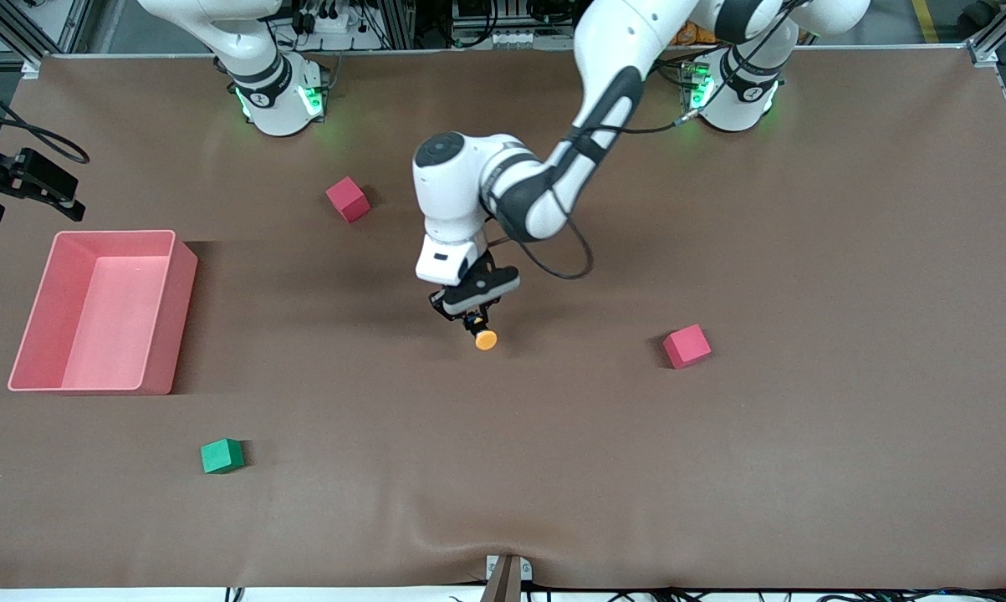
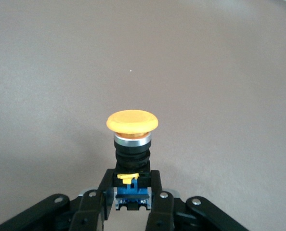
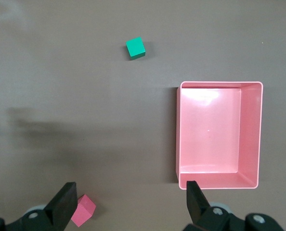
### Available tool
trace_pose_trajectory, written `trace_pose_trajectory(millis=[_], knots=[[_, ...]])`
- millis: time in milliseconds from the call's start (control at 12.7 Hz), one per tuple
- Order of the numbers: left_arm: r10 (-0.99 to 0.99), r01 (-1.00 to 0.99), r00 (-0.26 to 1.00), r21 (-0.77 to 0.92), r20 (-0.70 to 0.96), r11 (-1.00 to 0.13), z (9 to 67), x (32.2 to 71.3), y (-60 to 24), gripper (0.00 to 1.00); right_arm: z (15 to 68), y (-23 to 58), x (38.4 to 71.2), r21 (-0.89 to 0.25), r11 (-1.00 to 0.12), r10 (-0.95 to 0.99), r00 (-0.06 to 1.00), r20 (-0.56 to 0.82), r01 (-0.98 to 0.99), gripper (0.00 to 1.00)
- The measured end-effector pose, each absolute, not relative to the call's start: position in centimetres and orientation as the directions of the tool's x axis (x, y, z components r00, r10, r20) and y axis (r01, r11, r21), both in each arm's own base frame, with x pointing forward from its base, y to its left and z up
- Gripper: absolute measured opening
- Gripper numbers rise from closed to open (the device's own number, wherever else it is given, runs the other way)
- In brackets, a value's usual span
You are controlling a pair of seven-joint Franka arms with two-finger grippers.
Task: Place and upright button with both arms
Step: 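Lift and turn the button upright with the left gripper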
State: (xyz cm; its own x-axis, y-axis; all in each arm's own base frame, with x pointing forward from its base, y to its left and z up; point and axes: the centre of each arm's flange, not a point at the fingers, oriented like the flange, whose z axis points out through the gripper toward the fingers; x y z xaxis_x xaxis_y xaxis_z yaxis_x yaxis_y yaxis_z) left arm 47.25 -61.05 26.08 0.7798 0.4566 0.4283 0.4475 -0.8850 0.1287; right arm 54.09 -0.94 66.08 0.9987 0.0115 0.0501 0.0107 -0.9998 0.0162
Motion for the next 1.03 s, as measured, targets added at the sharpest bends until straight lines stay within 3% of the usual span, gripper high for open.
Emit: trace_pose_trajectory(millis=[553,1028], knots=[[0.375,0.439,0.664,0.069,0.647,-0.896,16.4,41.8,-62.6,0.33,66.1,-1.0,54.1,0.016,-1.0,0.01,0.999,0.05,0.01,1.0],[0.325,0.445,0.651,0.003,0.685,-0.896,14.9,39.6,-62.9,0.33,66.0,-2.1,54.1,0.005,-1.0,-0.012,0.999,0.05,-0.012,1.0]])
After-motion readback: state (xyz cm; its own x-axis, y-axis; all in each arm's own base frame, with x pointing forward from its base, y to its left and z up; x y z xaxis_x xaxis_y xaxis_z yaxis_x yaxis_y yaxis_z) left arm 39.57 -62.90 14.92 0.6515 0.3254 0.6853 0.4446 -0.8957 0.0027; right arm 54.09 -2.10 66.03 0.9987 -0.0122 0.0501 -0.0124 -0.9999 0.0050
